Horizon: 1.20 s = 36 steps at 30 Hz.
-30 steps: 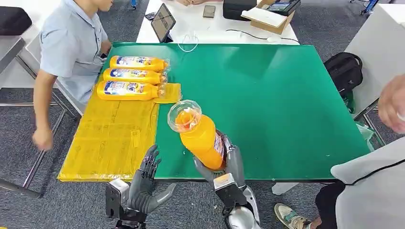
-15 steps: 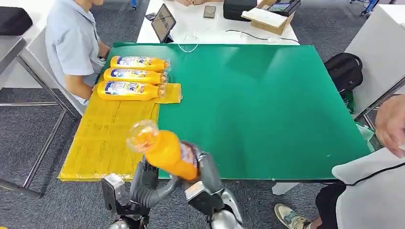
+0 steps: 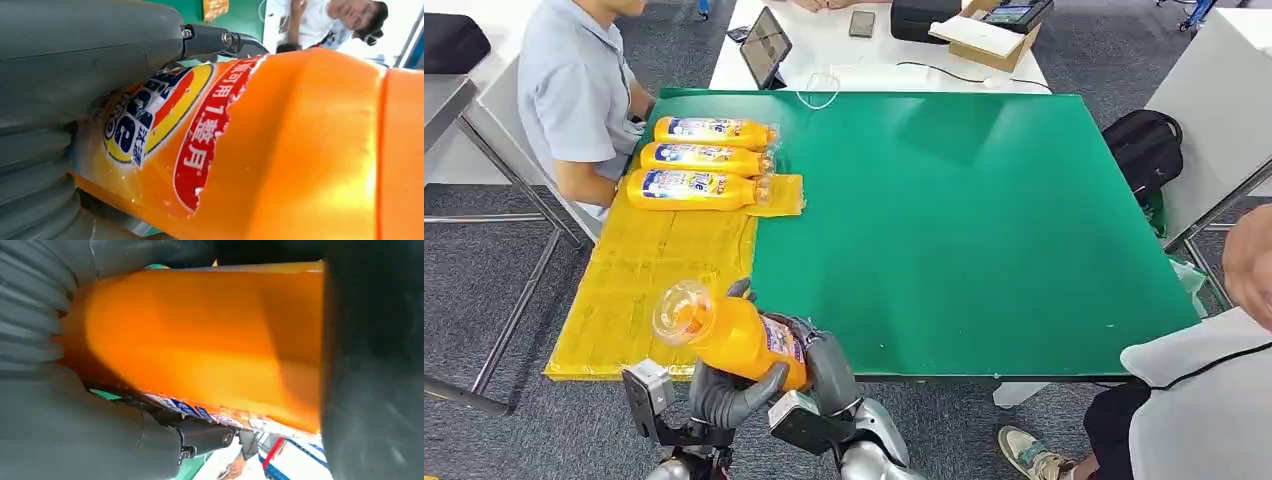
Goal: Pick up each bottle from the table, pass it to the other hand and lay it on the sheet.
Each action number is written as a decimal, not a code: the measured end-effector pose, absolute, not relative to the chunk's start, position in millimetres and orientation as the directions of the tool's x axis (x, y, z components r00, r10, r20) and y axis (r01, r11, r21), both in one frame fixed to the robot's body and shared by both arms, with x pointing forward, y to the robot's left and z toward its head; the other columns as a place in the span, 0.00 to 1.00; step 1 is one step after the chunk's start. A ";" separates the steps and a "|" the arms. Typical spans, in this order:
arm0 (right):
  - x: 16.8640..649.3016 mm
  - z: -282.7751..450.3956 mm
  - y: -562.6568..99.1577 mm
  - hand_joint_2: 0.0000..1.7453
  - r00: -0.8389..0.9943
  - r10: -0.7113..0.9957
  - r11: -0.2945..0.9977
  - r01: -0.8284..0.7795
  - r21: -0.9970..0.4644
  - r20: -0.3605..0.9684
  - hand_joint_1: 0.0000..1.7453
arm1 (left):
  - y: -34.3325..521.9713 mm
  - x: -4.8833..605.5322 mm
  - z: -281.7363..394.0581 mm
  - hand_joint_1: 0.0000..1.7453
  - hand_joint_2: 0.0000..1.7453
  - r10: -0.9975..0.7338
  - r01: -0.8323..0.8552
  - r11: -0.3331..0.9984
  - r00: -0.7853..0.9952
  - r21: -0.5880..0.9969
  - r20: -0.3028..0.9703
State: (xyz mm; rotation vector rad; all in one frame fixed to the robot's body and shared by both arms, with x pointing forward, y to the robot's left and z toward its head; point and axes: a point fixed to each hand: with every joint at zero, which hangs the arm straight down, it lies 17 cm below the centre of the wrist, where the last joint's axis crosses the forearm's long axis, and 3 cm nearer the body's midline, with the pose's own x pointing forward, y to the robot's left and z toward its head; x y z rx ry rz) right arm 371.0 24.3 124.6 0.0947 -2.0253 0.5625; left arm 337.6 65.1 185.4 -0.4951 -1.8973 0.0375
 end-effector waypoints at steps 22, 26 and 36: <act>373.1 112.1 29.2 0.00 -0.465 0.154 0.878 -0.340 -0.336 0.872 0.00 | 62.7 350.8 166.1 1.00 1.00 0.465 0.387 0.836 -0.122 -0.390 0.877; 373.6 113.3 26.9 0.00 -0.468 0.148 0.883 -0.334 -0.330 0.871 0.00 | 64.4 352.8 168.9 1.00 1.00 0.494 0.392 0.819 -0.111 -0.419 0.862; 361.1 136.9 8.5 0.00 -0.537 0.129 0.933 -0.221 -0.286 0.834 0.00 | 115.1 385.8 180.8 1.00 1.00 0.535 0.202 0.842 -0.184 -0.501 0.825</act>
